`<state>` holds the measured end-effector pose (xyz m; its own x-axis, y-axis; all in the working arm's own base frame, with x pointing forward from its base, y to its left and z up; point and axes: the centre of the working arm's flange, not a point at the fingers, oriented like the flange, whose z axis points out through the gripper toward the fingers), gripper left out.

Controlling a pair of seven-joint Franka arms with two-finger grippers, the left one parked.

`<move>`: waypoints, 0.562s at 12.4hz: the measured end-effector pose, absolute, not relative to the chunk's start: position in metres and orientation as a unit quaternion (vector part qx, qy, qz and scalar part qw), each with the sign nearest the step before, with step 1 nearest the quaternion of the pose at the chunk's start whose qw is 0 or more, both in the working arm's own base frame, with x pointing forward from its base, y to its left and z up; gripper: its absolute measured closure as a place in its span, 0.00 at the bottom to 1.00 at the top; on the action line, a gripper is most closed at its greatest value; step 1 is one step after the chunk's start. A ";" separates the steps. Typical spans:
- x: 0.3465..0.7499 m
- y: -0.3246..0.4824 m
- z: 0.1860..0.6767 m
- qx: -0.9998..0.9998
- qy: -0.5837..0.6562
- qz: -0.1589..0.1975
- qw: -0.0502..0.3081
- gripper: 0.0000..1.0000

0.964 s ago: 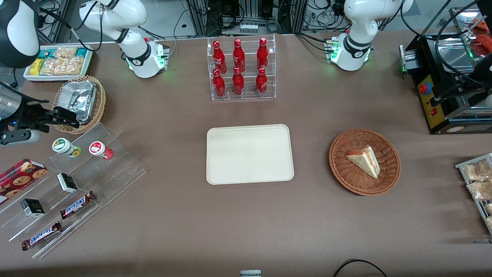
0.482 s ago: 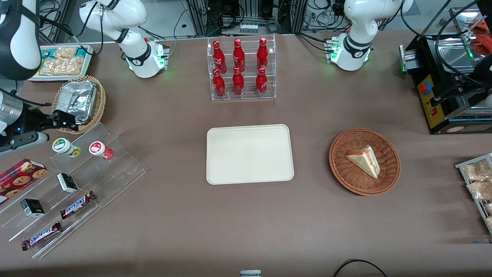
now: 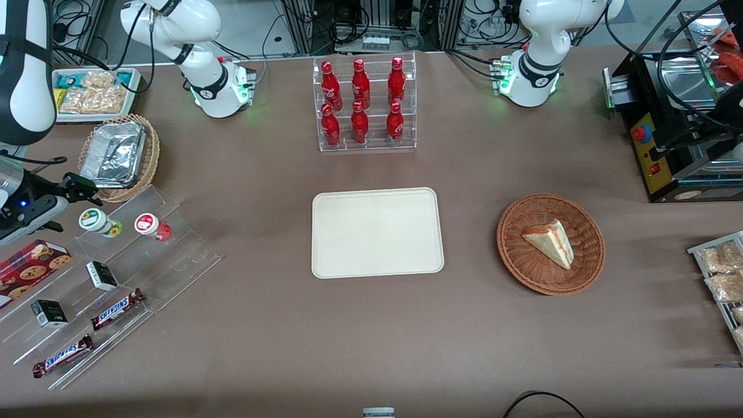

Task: Place green gum on tray
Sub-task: 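Move the right gripper down toward the green-and-white gum jar on the acrylic stand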

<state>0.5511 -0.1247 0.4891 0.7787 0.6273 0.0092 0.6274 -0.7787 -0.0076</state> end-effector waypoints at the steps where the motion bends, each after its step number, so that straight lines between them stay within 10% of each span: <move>1: 0.550 -0.129 0.483 -0.936 -0.352 -0.008 0.002 0.00; 7: 0.532 -0.169 0.444 -0.926 -0.377 -0.012 -0.003 0.00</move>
